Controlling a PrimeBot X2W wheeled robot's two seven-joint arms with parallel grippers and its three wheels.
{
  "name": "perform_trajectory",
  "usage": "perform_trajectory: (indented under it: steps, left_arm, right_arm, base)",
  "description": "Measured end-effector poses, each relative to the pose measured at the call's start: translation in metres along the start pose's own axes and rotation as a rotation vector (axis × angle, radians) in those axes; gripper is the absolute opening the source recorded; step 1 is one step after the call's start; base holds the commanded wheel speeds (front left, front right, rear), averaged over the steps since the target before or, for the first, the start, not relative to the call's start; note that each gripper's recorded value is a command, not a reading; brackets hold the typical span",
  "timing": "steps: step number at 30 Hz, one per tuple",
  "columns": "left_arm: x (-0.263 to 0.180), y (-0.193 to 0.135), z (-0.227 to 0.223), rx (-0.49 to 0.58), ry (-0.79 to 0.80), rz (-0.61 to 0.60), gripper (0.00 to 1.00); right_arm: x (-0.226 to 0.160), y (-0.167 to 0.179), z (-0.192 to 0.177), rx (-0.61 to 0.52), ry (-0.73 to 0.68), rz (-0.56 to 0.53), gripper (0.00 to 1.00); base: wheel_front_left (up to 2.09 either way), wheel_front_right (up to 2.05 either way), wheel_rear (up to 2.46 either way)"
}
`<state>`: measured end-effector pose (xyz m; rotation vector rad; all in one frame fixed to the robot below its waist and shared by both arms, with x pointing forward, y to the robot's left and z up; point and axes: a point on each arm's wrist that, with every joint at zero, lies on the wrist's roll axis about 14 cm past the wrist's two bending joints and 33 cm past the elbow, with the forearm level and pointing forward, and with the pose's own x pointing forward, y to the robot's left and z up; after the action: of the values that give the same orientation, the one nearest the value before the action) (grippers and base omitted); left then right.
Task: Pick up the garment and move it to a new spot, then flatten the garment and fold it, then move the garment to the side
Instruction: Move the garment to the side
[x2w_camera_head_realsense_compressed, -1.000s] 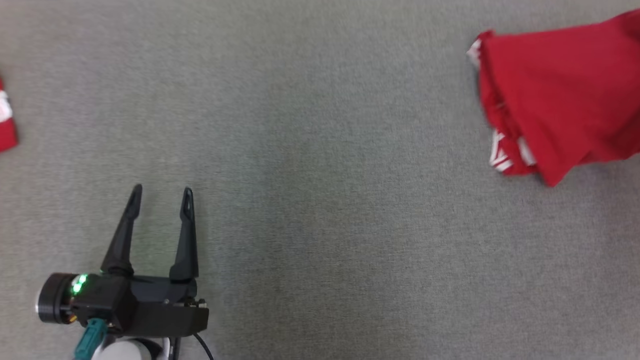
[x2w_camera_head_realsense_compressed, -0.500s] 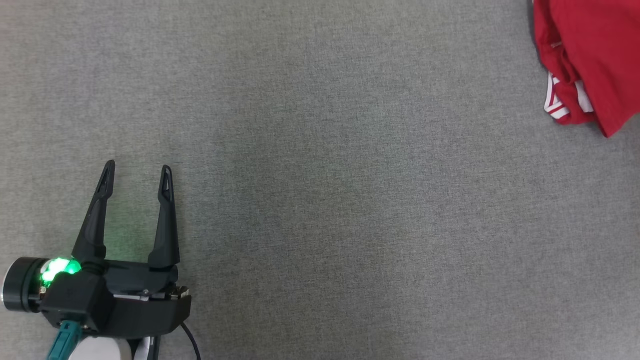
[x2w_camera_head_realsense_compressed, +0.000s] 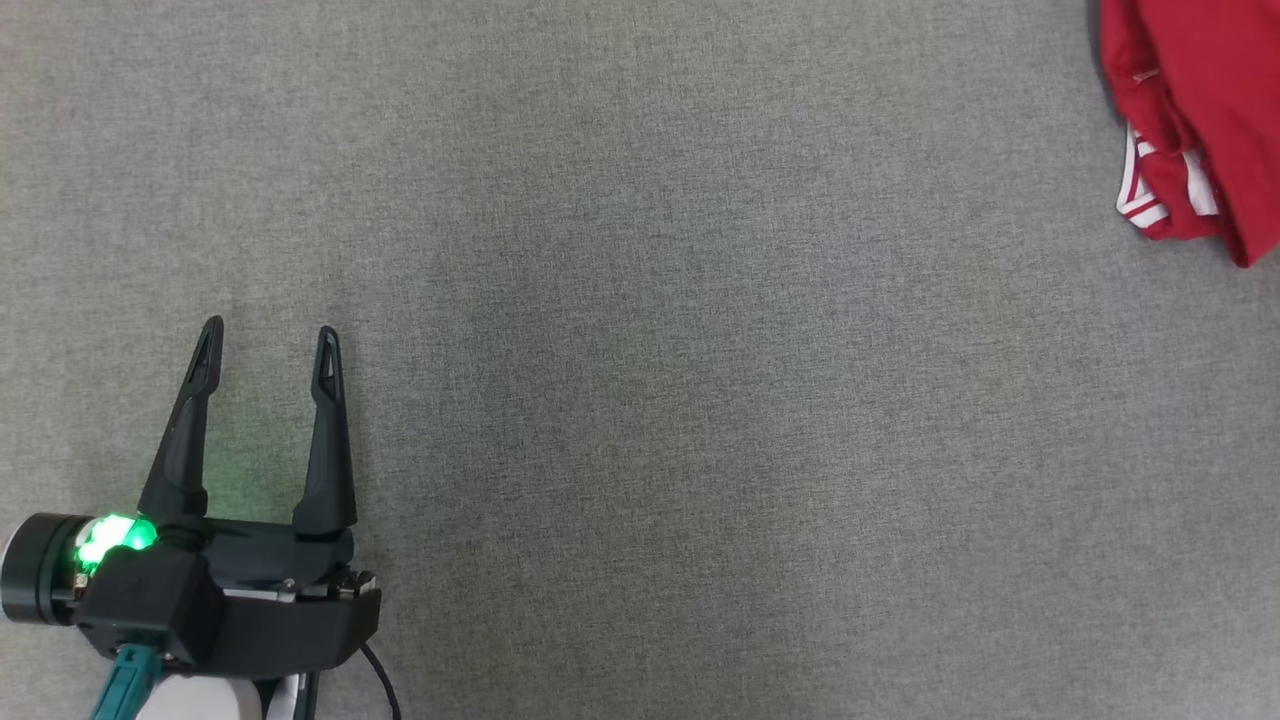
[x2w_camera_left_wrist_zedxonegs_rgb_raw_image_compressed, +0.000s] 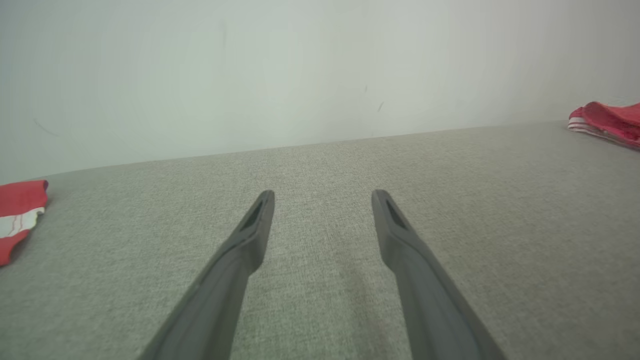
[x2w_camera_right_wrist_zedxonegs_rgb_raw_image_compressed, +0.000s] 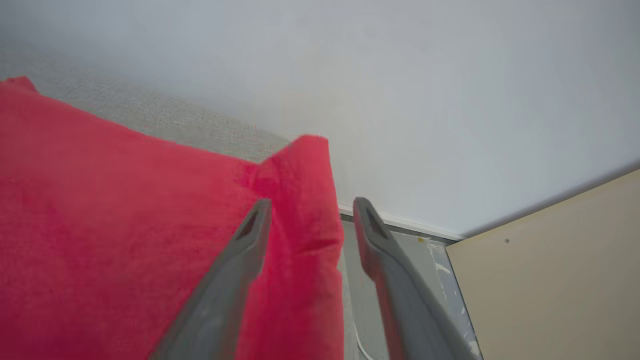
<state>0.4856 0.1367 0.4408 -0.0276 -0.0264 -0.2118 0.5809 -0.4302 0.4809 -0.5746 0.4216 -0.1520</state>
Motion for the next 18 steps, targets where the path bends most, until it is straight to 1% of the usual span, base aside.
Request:
perform_trajectory:
  steps: [5, 9, 12, 14, 16, 18]
  left_arm:
    - [-0.002, 0.002, 0.003, 0.001, -0.005, 0.009, 1.00]
    - [-0.004, 0.002, 0.011, -0.006, -0.017, 0.018, 1.00]
    - [-0.012, 0.004, 0.014, -0.011, -0.013, 0.034, 1.00]
    - [-0.025, 0.007, 0.016, -0.017, 0.003, 0.057, 1.00]
    - [-0.034, 0.010, 0.018, -0.018, 0.009, 0.074, 1.00]
    - [-0.042, 0.011, 0.021, -0.020, 0.011, 0.085, 1.00]
  right_arm:
    - [-0.001, -0.005, 0.010, 0.003, -0.037, -0.013, 1.00]
    - [-0.004, 0.002, 0.029, 0.019, -0.101, 0.005, 1.00]
    - [-0.010, 0.017, 0.051, 0.087, -0.178, 0.034, 1.00]
    - [-0.021, 0.035, 0.062, 0.110, -0.222, 0.083, 1.00]
    - [-0.032, 0.040, 0.084, 0.147, -0.295, 0.106, 1.00]
    - [-0.046, 0.041, 0.112, 0.209, -0.392, 0.118, 1.00]
  base:
    - [0.00, 0.00, 0.00]
    - [0.00, 0.00, 0.00]
    - [0.00, 0.00, 0.00]
    - [0.00, 0.00, 0.00]
    - [0.00, 0.00, 0.00]
    - [0.00, 0.00, 0.00]
